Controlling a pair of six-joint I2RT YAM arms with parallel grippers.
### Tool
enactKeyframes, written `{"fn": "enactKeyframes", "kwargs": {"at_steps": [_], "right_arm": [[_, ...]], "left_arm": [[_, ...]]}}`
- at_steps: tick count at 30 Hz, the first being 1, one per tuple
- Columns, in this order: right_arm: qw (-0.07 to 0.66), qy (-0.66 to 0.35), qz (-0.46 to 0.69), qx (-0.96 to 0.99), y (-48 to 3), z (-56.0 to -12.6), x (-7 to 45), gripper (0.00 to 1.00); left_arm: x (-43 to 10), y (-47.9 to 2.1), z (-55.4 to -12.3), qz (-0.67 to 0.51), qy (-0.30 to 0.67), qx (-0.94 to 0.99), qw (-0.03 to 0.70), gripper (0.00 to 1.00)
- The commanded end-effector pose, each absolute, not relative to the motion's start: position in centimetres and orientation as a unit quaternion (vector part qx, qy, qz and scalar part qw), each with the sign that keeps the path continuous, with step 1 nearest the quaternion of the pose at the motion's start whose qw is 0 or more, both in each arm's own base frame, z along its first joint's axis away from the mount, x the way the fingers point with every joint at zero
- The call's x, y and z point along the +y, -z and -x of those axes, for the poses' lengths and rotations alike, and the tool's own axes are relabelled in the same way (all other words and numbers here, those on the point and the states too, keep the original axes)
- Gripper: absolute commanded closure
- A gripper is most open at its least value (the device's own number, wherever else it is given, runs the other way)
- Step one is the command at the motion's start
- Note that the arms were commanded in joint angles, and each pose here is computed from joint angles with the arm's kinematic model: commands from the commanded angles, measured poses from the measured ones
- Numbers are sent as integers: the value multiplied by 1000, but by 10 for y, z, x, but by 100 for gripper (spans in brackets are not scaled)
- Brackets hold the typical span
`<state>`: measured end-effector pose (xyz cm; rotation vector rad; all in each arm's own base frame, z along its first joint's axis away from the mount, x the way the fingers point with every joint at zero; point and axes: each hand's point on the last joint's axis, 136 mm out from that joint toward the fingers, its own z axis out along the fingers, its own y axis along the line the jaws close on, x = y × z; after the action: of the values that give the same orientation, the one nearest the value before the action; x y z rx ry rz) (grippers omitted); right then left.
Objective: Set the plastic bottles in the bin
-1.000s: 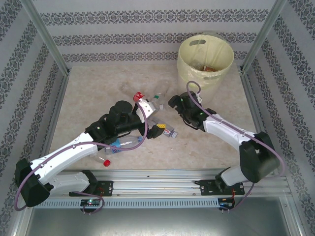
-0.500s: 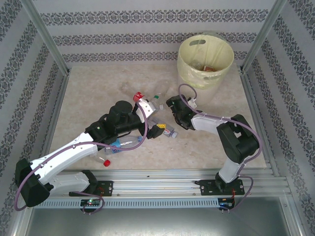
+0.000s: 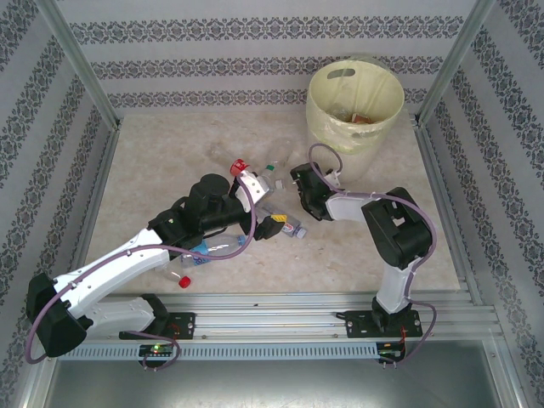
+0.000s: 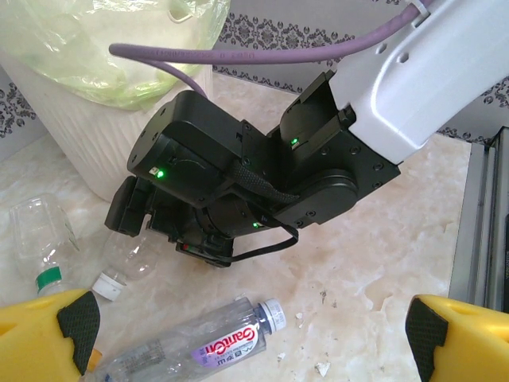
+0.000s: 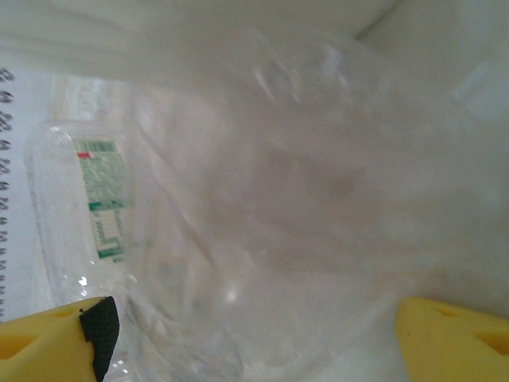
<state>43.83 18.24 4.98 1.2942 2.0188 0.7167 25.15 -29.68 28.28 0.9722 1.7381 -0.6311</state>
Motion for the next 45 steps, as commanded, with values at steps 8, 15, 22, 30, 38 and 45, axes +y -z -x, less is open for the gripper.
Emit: {"fn": "enactKeyframes", "kwargs": {"at_steps": [8,15,22,30,38,45], "right_arm": [[326,-271,-527,736,-41,-461,164,12],[325,-267,-531,735,-37,-464,160,22],[341,-259,-522,738,-47,-461,153,32],[390,-244,-475,750,-85,-452,143,38],[441,-218,-422,761,-129,-421,125,40],[499,-179,-345,775,-187,-391,111,41]], "left_arm": [[-297,-287,-253,-411,261,710,508,0],[-298,-287,-253,-411,262,710,508,0],[-298,-287,-252,-411,262,711,507,0],[-298,-288,-252,-410,265,709,509,0],[-299,-291,-250,-408,274,702,516,0],[-300,-299,-249,-389,296,697,524,0]]}}
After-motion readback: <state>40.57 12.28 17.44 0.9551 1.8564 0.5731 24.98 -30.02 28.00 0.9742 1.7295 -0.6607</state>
